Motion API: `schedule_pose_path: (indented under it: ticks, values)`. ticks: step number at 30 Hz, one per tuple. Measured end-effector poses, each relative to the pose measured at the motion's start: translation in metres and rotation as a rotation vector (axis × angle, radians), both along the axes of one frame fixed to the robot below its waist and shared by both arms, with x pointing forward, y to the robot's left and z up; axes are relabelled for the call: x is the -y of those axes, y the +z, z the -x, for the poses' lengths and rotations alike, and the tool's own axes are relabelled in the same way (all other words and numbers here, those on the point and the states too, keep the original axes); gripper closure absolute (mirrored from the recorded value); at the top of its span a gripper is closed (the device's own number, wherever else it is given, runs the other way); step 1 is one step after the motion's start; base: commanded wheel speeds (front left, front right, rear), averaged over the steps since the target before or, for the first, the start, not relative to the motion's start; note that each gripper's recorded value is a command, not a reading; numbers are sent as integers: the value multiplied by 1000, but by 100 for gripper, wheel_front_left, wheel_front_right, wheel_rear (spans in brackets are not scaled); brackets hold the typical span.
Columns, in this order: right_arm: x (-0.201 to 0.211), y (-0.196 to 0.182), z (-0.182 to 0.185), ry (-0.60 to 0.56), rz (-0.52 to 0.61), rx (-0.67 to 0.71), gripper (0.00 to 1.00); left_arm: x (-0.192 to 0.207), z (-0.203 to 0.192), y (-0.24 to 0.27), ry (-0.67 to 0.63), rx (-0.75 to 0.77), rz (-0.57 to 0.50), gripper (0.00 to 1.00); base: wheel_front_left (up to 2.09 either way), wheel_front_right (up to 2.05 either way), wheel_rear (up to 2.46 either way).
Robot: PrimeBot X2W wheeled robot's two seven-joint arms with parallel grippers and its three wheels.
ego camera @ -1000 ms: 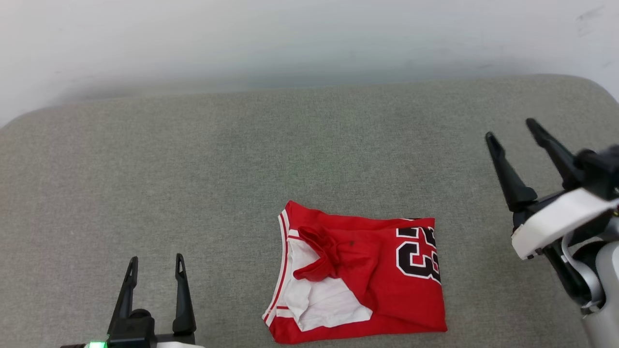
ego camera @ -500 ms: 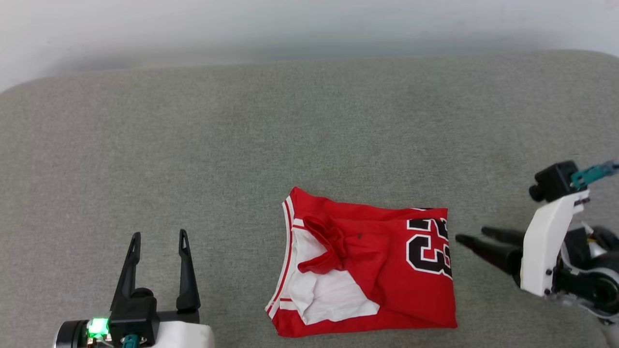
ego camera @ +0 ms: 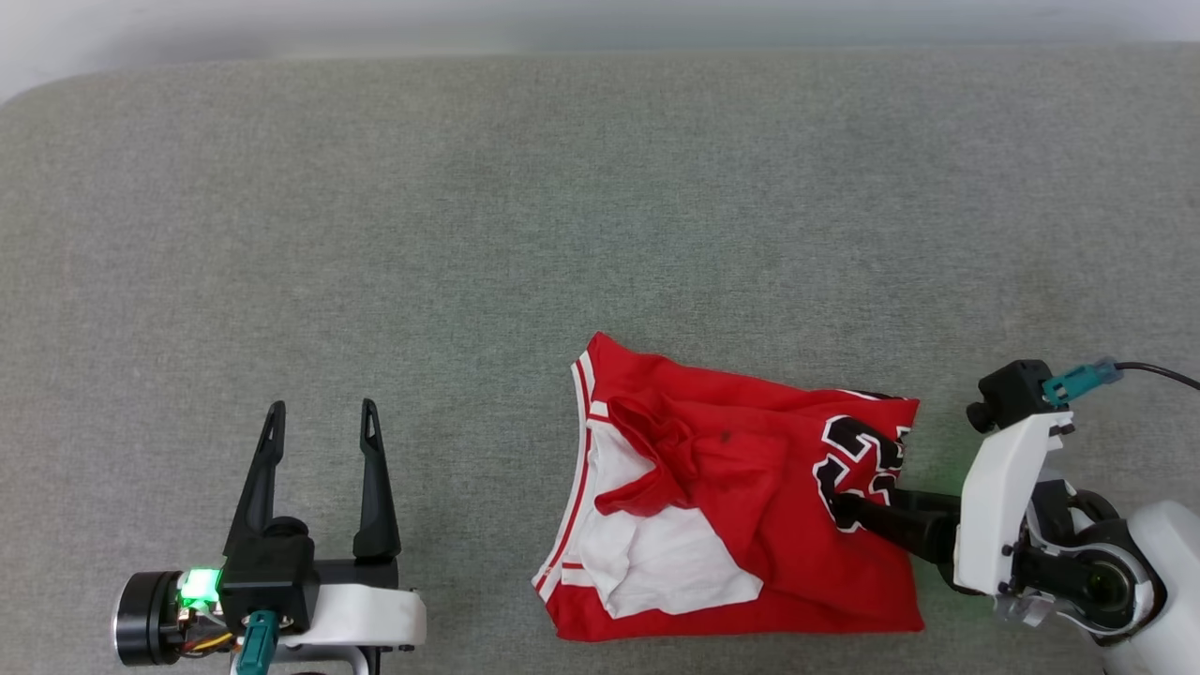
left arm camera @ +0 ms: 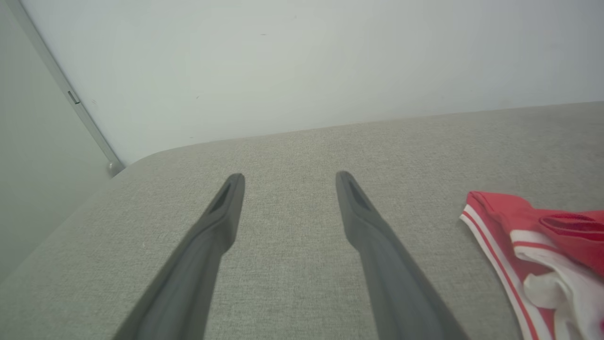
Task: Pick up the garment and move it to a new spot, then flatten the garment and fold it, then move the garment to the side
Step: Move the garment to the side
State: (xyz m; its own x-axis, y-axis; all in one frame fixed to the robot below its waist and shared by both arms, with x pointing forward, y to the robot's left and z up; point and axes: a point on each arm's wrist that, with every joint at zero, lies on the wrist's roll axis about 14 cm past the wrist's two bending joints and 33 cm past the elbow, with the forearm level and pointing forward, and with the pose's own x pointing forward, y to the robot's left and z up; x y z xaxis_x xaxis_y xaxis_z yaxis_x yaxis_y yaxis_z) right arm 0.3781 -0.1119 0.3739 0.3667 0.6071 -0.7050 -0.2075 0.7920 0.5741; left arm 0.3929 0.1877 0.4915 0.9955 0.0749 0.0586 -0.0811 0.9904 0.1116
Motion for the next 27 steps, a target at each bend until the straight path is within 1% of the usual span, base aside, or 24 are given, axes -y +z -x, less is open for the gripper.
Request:
schedule_pose_path:
  ticks: [4,8,9,10,11,15,18,22,27]
  values:
    - [-11,-9,-1,15,-15,-26,0,-4,-1,-3,11,-10,-4,0,0,0,0]
    - [-17,-14,-1,47,-6,-26,0,-6,0,-5,18,-16,-6,0,0,0,0]
    - [-18,-14,-1,51,-3,-16,11,-6,0,-6,19,-17,-6,0,0,0,0]
    - [-19,-14,-2,49,-2,-7,71,-6,0,-6,21,-18,-6,0,0,0,0]
    - [-19,-15,-2,49,1,-3,100,-6,0,-6,23,-18,-5,0,0,0,0]
    - [-23,-12,-1,66,3,26,100,-7,2,-3,27,-12,-3,0,0,0,0]
    - [-23,-2,-6,81,18,80,100,-7,5,1,30,1,1,0,0,0,0]
    - [-24,22,-16,110,28,182,100,-8,10,8,35,18,6,0,0,0,0]
    - [-8,59,-28,157,105,337,100,-2,14,10,19,21,13,0,0,0,0]
